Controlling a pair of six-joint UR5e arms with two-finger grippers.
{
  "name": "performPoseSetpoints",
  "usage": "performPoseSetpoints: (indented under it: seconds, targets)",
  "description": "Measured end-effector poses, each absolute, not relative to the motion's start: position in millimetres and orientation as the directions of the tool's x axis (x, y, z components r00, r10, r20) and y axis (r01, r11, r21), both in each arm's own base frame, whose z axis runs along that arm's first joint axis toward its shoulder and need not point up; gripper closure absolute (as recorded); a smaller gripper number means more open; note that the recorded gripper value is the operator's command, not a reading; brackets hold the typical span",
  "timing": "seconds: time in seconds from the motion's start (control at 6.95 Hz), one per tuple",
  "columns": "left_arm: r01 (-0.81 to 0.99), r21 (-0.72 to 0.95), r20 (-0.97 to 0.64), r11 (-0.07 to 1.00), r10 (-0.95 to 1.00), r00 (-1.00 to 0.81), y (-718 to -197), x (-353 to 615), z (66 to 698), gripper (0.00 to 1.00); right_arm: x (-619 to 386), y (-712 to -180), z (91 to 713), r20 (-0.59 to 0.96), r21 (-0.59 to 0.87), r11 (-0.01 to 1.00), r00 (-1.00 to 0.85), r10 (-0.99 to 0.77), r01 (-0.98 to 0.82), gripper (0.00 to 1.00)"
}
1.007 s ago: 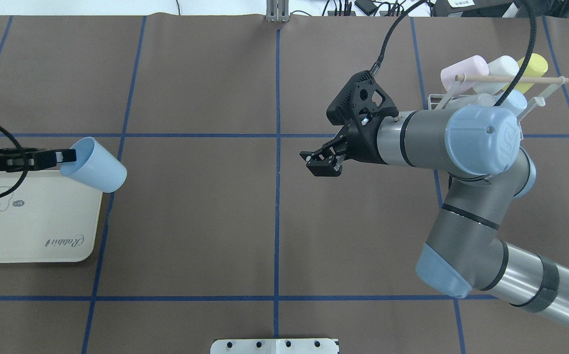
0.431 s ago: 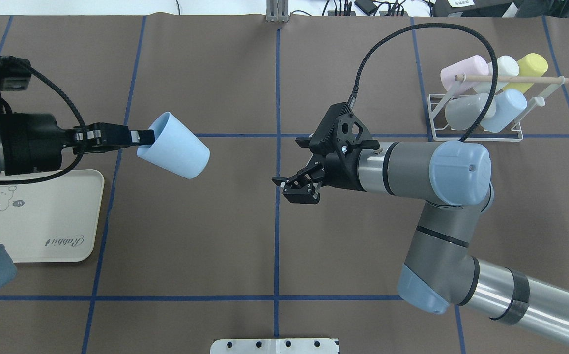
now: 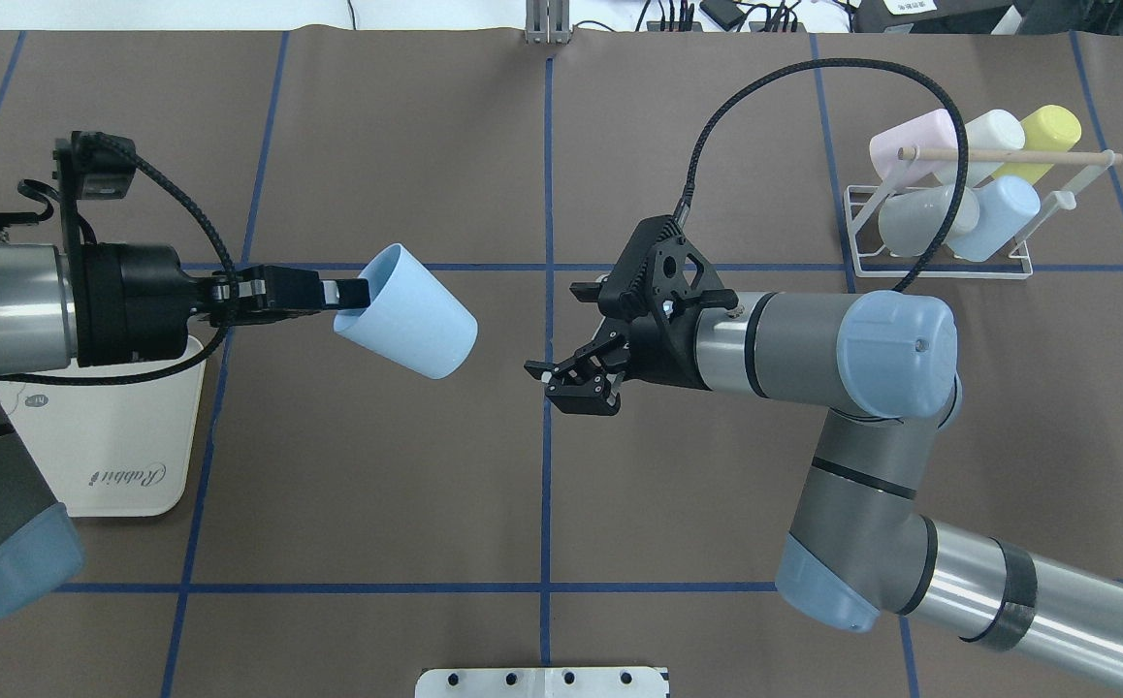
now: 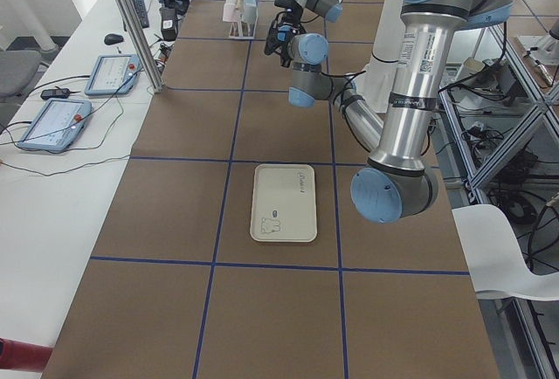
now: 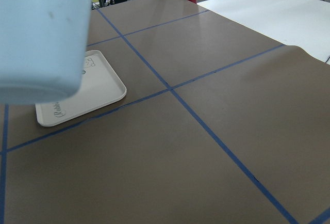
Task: Transfer IKEA cup to right arm and place on rack
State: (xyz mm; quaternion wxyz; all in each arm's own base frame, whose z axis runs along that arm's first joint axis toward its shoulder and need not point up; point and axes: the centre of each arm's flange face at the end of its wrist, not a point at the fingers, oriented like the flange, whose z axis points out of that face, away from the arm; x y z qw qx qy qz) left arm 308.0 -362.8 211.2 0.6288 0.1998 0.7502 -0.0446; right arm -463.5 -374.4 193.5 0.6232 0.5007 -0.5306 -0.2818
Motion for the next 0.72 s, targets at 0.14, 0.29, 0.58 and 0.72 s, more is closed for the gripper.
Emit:
performPoseSetpoints:
  seconds: [0.14,0.29,0.58,0.72]
  targets:
    - [0.367,0.176,-0.962,0.913,0.239,-0.133,-361.5,323.6,208.5,1.00,-465.6,-371.1,188.0,0.376,0.923,0.335,0.270,-0.886,-0.187,0.04]
    - [0.376,0.169,-0.962,0.911,0.235,-0.137,-360.1,338.6,205.2,1.00,-467.2,-367.4,185.4,0.372,0.924,0.327,0.259,-0.892,-0.199,0.04]
    - [0.381,0.163,-0.962,0.910,0.232,-0.143,-359.5,355.0,200.0,1.00,-473.2,-357.5,190.7,0.354,0.920,0.296,0.221,-0.909,-0.255,0.04]
    - [0.380,0.161,-0.964,0.911,0.228,-0.139,-360.2,359.7,201.5,1.00,-477.2,-354.0,193.8,0.349,0.918,0.286,0.214,-0.913,-0.276,0.04]
